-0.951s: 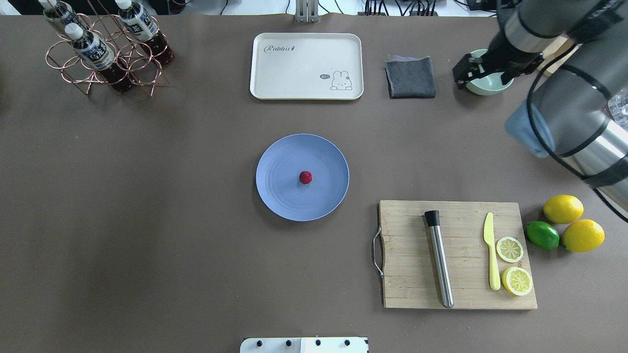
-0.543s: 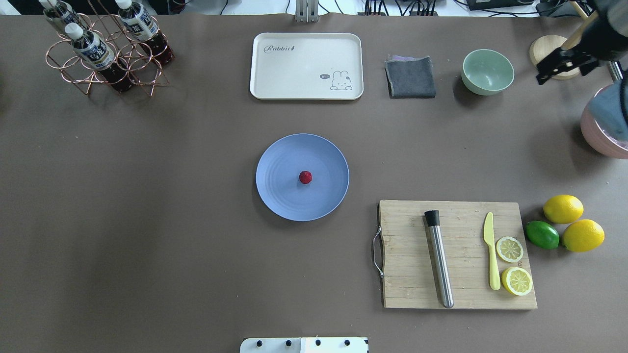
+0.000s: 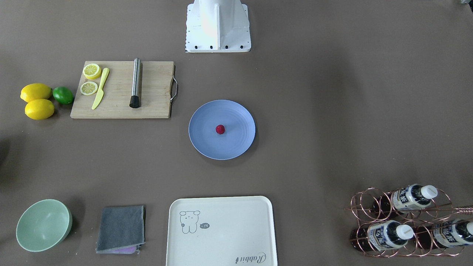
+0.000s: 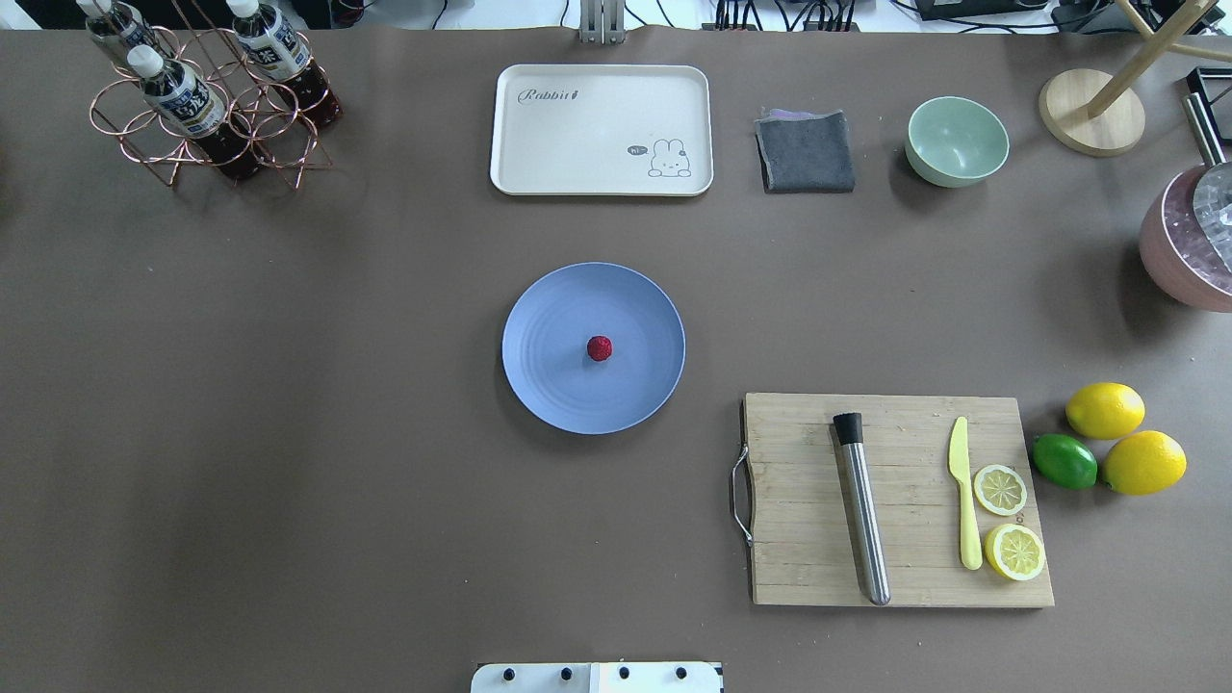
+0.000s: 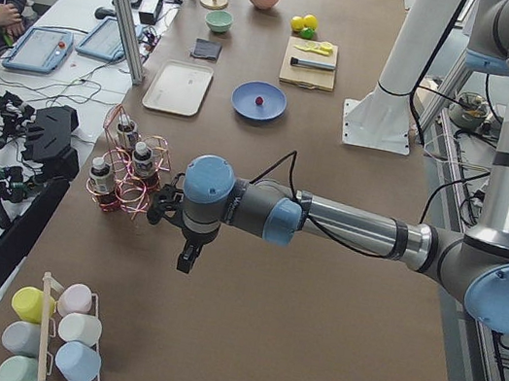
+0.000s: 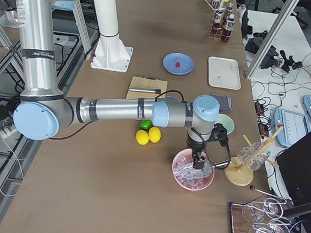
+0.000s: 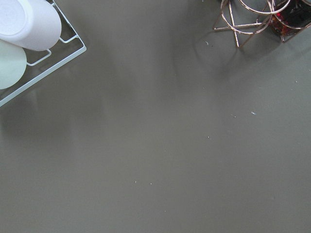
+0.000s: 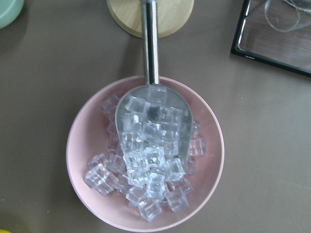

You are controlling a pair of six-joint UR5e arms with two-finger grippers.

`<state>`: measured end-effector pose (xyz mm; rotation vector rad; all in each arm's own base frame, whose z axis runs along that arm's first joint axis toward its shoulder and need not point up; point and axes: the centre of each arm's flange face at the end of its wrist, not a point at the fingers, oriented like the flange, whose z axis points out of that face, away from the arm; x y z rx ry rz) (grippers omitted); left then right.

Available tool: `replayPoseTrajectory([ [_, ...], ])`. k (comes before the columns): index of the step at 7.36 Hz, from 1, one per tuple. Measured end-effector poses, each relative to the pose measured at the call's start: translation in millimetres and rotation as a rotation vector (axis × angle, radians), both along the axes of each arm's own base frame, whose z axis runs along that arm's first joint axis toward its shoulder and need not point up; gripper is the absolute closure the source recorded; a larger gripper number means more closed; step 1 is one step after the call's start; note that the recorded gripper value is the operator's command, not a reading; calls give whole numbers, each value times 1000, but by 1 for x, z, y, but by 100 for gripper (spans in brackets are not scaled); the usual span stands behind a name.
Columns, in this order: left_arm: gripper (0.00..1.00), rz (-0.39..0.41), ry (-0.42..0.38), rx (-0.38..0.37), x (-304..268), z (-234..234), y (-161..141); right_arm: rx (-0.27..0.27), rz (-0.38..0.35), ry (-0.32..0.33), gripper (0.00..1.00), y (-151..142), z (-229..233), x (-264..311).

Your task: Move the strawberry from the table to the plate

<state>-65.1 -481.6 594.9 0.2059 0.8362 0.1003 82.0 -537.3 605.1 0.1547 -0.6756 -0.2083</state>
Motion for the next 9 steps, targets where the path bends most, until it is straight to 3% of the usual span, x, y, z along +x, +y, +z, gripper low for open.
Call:
replayPoseTrajectory([
  [3, 2, 1, 0, -5, 0, 3, 1, -43, 38, -3, 0, 28, 34, 29],
  [9, 2, -12, -9, 4, -6, 3, 0, -49, 45, -11, 0, 34, 37, 32],
])
